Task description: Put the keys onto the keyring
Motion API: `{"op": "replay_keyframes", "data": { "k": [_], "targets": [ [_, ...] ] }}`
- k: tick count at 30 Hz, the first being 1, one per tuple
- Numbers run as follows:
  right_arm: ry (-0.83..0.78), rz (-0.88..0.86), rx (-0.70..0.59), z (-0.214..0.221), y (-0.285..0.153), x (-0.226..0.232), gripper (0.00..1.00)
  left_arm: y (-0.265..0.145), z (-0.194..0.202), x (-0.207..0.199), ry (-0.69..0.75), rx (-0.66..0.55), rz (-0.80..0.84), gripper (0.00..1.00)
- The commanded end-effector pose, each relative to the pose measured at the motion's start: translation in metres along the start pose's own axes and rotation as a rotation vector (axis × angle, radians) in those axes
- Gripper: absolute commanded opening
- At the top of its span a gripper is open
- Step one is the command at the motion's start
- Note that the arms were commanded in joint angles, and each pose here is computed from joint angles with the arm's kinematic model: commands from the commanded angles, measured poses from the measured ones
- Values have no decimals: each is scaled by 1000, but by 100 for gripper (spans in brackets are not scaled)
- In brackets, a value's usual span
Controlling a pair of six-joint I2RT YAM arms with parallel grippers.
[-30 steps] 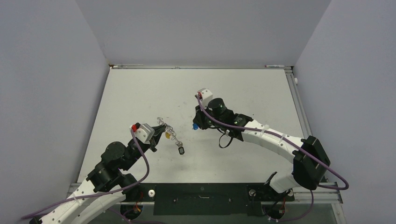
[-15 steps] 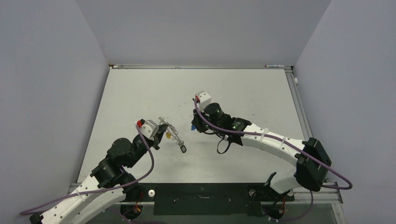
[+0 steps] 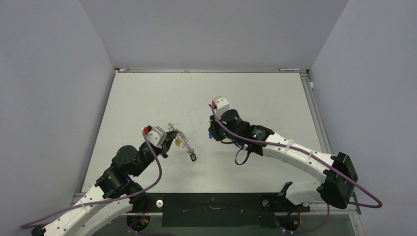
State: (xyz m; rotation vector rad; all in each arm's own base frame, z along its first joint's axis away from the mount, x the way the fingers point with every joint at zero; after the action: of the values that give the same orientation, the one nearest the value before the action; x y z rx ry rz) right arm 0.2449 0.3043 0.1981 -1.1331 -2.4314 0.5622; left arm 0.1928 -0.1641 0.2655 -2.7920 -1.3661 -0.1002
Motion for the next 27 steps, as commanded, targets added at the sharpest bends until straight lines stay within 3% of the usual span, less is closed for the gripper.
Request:
{"op": "replay_keyframes", "data": {
  "k": [1,18,27],
  "targets": [
    [18,-59,-38,-23,-22,12,5,-2,-42,-1,-38,-143,21,0],
    [-24,-400,-61,-64,-84,74,5,1,-37,-29,-40,-124,185,0],
    [-74,-453,-91,-77,-102,84,5,1,-36,-47,-80,-105,288,0]
  ]
}}
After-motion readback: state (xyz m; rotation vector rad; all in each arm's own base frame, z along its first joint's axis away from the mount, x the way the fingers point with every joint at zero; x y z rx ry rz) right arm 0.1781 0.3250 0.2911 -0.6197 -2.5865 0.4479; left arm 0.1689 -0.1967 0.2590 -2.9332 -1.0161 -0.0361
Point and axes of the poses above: each gripper's point midway between its finger pads, its own y axis out along the fingers, its own x axis along the line the jaws close on, z = x × y, the point moved 1 cm from there along -y, back along the fingers, and after that the axes turned 1 degree about y, right-handed, at the moved point
